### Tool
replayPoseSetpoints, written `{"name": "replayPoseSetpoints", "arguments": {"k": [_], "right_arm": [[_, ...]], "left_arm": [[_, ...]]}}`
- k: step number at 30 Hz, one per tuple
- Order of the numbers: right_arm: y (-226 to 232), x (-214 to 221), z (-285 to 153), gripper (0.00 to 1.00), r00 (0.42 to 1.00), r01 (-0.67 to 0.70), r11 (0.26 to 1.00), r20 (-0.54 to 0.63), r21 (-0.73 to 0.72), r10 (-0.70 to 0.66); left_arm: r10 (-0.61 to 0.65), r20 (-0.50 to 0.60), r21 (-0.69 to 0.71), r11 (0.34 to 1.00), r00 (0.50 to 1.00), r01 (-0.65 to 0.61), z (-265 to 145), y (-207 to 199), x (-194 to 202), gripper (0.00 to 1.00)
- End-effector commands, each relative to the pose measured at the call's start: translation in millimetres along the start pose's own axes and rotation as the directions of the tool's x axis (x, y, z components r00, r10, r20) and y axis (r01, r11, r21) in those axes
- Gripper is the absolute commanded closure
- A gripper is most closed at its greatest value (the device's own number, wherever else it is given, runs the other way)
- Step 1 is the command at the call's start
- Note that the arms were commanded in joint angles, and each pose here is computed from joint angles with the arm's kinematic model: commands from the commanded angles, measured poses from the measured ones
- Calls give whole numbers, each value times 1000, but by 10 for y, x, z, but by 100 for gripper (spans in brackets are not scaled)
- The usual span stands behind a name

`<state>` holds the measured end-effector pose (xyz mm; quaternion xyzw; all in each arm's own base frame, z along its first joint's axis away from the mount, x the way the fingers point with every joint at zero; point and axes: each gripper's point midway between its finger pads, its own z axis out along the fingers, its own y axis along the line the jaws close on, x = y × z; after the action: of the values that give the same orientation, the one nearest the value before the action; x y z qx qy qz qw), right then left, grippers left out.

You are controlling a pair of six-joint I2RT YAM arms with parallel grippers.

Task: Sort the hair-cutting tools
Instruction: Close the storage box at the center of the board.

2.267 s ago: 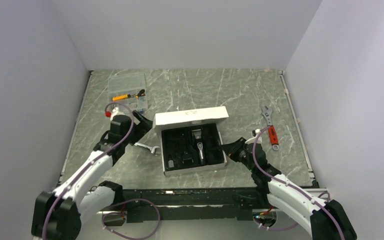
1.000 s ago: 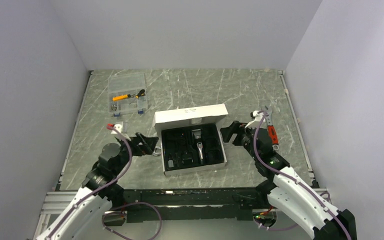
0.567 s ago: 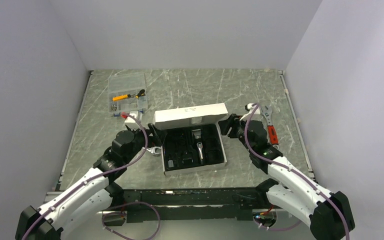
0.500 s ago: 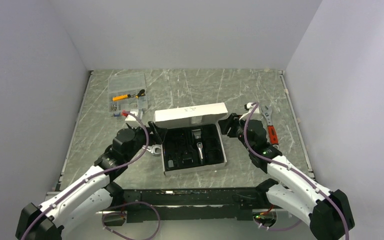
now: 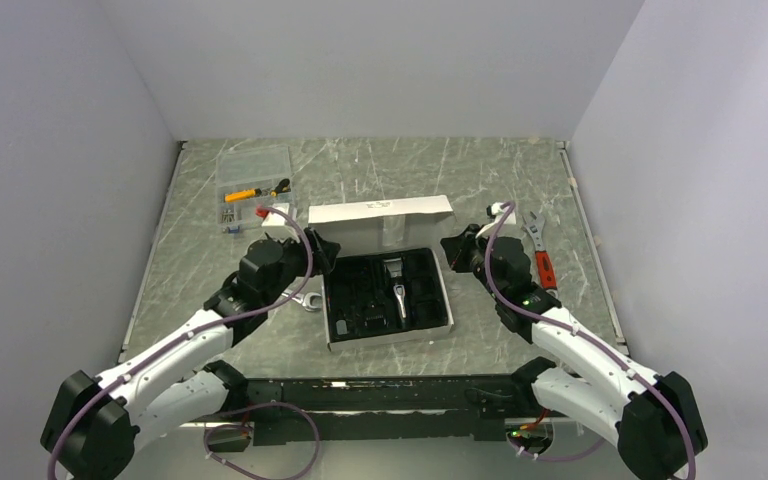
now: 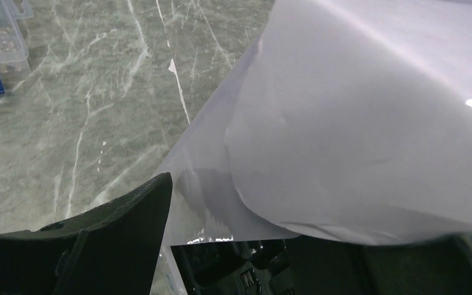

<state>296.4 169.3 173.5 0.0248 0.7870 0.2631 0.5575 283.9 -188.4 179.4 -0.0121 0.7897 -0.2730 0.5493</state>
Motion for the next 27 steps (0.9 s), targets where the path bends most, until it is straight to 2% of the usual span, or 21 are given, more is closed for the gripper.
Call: {"name": "replayPoseSetpoints", "arguments": {"k": [1,2,16,27], "right_arm": [[170,-254,-26,97,996,-19,998,82,-53,23],[159,-248,-33,100,996,-21,999,82,-49,25],[57,40,-180,100,998,-51,998,42,-35,52],[-98,314,-311,100,997,-76,997,8,-14,76]], "left_arm": [[-3,103,80,997,995,-6,72,-266,-370,31],[-1,100,88,996,995,-8,86,-284,-368,31],[-3,95,106,994,995,-7,70,-289,-318,33],[-39,49,87,996,998,34,-137,-176,-144,26]]}}
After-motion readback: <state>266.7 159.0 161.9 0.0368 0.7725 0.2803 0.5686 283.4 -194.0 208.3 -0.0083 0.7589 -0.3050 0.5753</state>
